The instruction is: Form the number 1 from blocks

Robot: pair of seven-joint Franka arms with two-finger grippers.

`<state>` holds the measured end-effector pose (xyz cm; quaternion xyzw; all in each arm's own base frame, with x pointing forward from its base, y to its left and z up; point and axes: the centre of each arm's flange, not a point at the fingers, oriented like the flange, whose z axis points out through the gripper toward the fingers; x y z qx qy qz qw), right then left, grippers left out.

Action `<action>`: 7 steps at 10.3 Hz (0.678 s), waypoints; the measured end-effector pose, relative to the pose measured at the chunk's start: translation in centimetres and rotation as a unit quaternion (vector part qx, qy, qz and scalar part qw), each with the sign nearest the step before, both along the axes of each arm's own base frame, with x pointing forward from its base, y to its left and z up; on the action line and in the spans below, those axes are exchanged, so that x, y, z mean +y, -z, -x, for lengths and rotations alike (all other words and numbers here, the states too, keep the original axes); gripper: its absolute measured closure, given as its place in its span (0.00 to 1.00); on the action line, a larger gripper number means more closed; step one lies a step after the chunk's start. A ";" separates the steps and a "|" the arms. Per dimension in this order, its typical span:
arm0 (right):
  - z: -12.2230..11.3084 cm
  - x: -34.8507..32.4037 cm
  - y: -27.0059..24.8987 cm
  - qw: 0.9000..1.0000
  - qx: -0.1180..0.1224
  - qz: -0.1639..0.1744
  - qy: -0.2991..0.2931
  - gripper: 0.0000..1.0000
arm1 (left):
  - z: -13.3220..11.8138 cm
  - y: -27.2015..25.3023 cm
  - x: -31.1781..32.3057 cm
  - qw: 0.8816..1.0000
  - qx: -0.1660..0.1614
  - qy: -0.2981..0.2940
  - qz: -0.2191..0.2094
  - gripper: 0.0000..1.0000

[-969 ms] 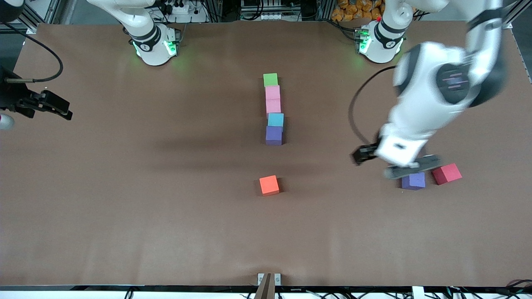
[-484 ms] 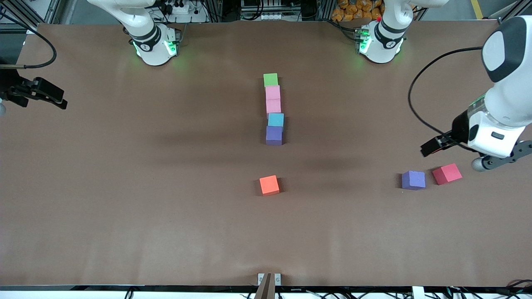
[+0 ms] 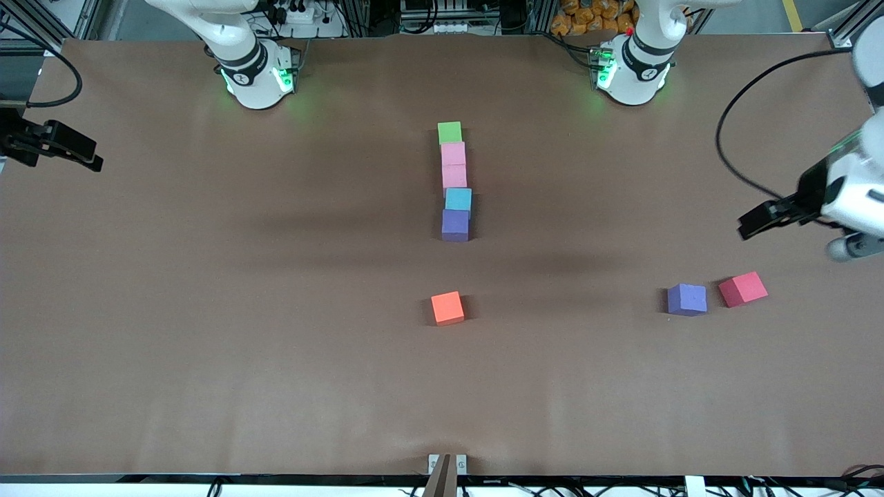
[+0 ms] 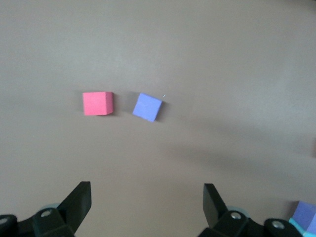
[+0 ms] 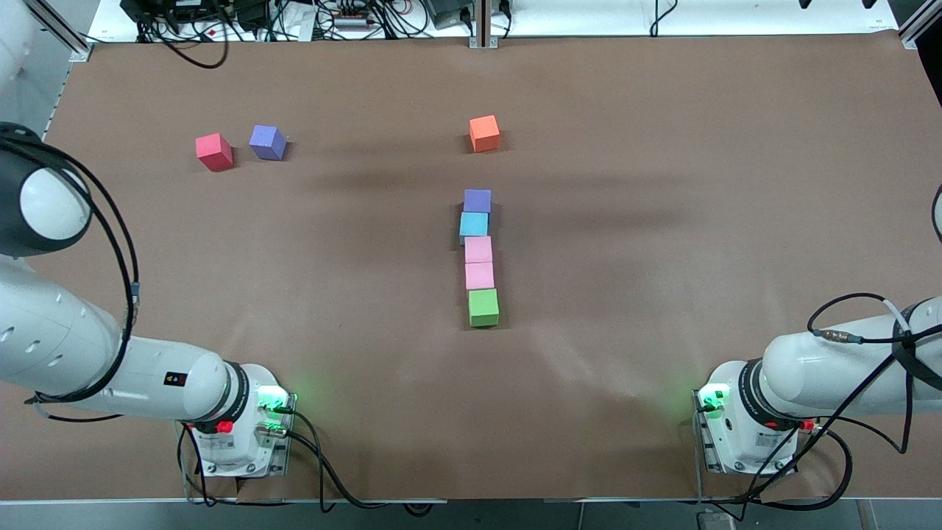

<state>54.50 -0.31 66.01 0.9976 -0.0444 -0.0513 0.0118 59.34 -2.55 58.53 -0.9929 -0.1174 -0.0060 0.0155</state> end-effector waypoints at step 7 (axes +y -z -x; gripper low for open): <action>0.0 0.0 2.1 1.000 0.024 0.000 -0.001 0.00 | 4.9 -4.1 -2.3 1.000 0.000 0.027 0.000 0.00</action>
